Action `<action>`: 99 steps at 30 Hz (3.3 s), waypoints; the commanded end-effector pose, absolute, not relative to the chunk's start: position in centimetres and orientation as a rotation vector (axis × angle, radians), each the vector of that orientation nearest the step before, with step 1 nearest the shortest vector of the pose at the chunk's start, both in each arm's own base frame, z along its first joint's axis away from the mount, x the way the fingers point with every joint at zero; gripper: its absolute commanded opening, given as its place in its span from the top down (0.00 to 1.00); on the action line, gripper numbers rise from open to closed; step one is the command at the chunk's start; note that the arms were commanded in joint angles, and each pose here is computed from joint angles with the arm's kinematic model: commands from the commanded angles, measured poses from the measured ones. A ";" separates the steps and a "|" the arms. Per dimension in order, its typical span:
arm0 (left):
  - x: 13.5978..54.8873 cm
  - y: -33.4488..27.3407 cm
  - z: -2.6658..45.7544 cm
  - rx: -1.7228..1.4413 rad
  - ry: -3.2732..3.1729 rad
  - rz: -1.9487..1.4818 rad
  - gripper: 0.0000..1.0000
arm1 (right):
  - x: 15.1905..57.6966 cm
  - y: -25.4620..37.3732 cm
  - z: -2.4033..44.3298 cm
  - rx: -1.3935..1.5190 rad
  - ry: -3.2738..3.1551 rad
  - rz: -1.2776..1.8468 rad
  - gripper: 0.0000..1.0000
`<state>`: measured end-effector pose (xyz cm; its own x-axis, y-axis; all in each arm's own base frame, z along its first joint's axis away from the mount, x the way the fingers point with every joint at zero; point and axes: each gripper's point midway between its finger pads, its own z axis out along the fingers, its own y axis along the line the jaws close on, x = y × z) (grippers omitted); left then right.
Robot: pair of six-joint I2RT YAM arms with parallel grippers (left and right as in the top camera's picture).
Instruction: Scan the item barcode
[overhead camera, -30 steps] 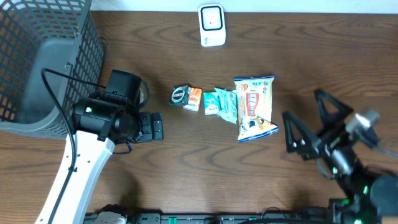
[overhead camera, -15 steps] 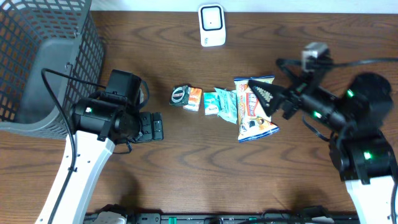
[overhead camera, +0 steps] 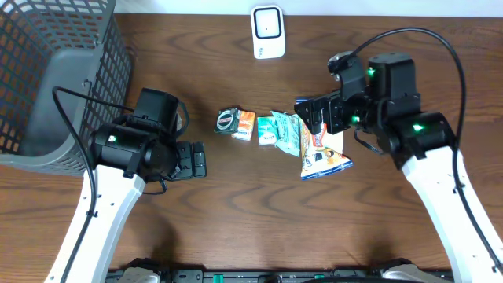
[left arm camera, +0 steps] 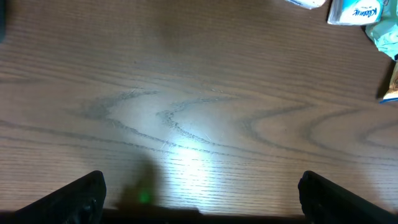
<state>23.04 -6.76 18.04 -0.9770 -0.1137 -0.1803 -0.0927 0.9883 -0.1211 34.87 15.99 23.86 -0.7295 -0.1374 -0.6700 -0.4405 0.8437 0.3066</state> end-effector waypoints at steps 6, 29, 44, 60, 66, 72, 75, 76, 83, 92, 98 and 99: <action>22.9 -6.8 17.8 -0.173 2.957 -0.176 0.02 | 34.7 15.5 22.1 -0.425 2.444 0.551 0.01; 22.9 -6.8 17.8 -0.173 2.957 -0.175 0.02 | 37.3 13.0 8.5 -0.174 2.805 0.329 0.99; 22.9 -6.8 17.8 -0.173 2.957 -0.176 0.02 | 37.9 6.8 2.6 0.069 2.933 -0.141 0.99; 22.9 -6.8 17.8 -0.173 2.957 -0.176 0.02 | 36.6 14.4 10.2 -0.111 2.939 0.302 0.99; 22.9 -6.8 17.8 -0.173 2.957 -0.176 0.02 | 35.6 14.3 7.5 -0.119 2.951 0.159 0.99; 22.9 -6.8 17.8 -0.173 2.957 -0.175 0.02 | 35.3 12.5 4.6 0.001 2.931 0.029 0.99; 22.9 -6.8 17.8 -0.173 2.957 -0.175 0.02 | 34.6 12.1 2.8 0.002 2.933 0.016 0.98; 22.9 -6.8 17.8 -0.173 2.957 -0.176 0.02 | 34.5 11.8 2.7 0.004 2.934 -0.007 0.99; 22.9 -6.8 17.8 -0.173 2.957 -0.176 0.02 | 35.4 9.7 6.1 0.046 2.915 -0.138 0.99; 22.9 -6.8 17.8 -0.173 2.957 -0.176 0.02 | 36.5 15.6 9.9 -0.116 2.886 0.218 0.98; 22.9 -6.8 17.8 -0.173 2.957 -0.176 0.02 | 36.3 16.6 7.7 -0.155 2.883 0.193 0.99; 22.9 -6.8 17.8 -0.173 2.957 -0.176 0.02 | 36.3 15.9 7.0 -0.121 2.891 0.134 0.99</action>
